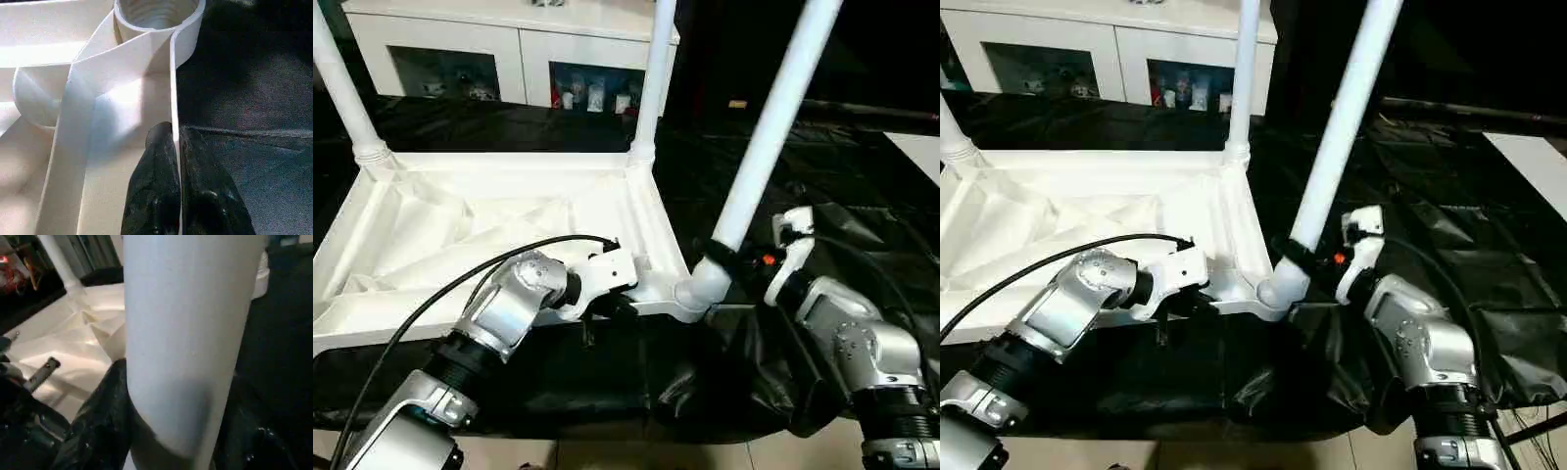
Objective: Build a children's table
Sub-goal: Insert table leg to table base
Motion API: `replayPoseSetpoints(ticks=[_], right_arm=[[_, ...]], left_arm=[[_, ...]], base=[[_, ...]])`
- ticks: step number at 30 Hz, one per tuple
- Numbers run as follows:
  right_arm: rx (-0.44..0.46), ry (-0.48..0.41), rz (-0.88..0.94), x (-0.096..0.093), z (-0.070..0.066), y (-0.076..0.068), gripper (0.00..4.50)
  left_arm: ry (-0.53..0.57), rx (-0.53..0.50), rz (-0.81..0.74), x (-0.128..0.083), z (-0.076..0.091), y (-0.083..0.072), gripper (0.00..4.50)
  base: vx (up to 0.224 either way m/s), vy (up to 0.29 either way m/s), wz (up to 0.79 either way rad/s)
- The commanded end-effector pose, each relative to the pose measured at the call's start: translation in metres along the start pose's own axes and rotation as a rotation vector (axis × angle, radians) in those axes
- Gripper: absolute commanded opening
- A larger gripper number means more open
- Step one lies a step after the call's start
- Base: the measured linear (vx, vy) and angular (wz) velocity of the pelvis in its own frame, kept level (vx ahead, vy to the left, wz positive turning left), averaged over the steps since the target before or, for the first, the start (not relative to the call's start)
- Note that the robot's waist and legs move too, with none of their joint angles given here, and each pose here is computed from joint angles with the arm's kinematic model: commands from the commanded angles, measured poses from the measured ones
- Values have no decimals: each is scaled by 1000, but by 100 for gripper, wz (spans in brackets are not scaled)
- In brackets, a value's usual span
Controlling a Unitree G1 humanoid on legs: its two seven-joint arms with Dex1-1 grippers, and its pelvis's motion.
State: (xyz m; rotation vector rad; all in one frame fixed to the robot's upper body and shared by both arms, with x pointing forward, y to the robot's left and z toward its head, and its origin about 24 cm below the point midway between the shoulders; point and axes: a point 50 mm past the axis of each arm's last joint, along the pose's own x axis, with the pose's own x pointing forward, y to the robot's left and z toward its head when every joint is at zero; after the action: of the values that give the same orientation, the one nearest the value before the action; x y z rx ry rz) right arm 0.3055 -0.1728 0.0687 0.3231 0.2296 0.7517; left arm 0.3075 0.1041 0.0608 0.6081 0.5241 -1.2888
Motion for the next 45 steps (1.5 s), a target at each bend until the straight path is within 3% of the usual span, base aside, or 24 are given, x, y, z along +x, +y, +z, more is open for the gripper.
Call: replayPoseSetpoints(ticks=[1, 12, 26, 37, 45], right_arm=[[-11, 15, 3, 1, 0, -2, 185], [21, 46, 54, 10, -7, 3, 185], [36, 56, 80, 5, -8, 3, 184], [137, -39, -38, -8, -35, -10, 184], [65, -77, -76, -11, -47, -4, 184]], left_arm=[[-21, -7, -24, 0, -6, -4, 0], [-33, 14, -40, -2, -2, -2, 0], [-36, 20, -20, -1, -1, 3, 0], [-119, 24, 57, -1, 8, 10, 0], [-113, 29, 72, -4, 5, 12, 0]], base=[[0, 0, 0], [0, 0, 0], [0, 0, 0], [0, 0, 0], [0, 0, 0]])
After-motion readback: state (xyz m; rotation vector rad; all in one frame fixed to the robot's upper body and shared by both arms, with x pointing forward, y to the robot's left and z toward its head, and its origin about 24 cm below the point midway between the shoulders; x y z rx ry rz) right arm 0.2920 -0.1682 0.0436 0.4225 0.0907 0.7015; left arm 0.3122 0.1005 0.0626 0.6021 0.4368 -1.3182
